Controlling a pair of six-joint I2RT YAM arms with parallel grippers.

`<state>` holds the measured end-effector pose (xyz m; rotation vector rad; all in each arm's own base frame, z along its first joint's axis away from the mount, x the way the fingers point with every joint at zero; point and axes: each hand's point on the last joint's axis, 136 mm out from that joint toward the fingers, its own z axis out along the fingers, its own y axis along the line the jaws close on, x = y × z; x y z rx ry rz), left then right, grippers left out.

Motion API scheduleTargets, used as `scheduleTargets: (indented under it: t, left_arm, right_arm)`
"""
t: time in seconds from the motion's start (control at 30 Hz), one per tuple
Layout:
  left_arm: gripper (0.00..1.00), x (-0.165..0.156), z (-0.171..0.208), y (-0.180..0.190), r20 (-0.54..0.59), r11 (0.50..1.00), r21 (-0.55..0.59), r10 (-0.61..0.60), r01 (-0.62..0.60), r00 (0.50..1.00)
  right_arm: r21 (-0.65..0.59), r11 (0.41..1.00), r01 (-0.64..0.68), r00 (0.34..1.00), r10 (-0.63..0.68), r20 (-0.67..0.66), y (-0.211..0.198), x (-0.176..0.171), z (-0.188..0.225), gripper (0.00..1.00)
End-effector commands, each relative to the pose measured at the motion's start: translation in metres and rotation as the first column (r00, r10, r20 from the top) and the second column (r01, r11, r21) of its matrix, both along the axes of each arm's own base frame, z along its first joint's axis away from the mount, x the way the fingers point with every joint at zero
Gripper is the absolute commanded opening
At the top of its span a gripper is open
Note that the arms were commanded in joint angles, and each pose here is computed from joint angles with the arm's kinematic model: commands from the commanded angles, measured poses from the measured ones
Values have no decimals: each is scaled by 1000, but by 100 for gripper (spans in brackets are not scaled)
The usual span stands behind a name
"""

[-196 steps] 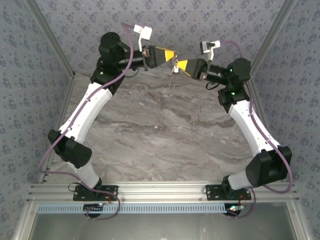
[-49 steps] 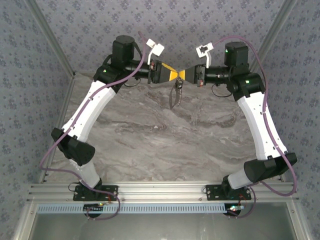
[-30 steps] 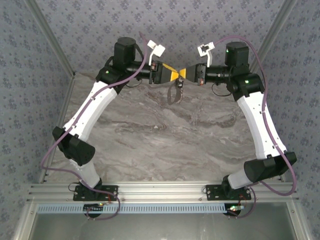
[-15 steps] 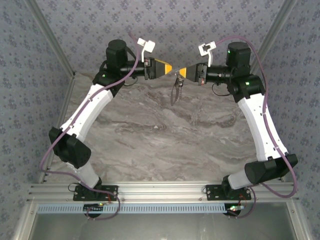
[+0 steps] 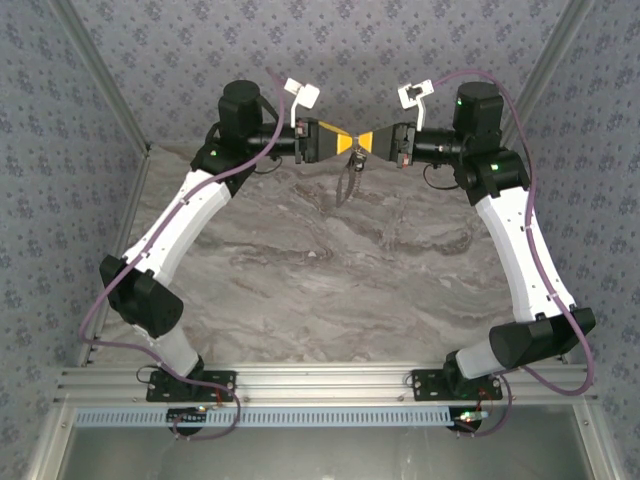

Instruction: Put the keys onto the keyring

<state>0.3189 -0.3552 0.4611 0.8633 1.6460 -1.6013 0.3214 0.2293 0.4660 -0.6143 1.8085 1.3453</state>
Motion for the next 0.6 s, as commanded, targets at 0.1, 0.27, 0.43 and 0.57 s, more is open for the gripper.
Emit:
scheduleTargets:
  t: [0.1, 0.27, 0.43, 0.57]
  left_arm:
    - [40, -16, 26, -3, 62, 998, -40, -42, 44, 997]
    - [32, -18, 25, -5, 61, 998, -39, -53, 56, 997]
    - [20, -20, 24, -7, 60, 997, -37, -61, 63, 996]
    - [5, -22, 25, -8, 63, 997, -39, -70, 72, 996]
  right_arm:
    - [18, 999, -30, 999, 29, 30, 2, -10, 10, 0]
    - [18, 999, -31, 999, 30, 28, 3, -10, 9, 0]
    - [18, 999, -29, 999, 29, 27, 3, -11, 9, 0]
    - [18, 999, -26, 999, 26, 30, 3, -11, 9, 0]
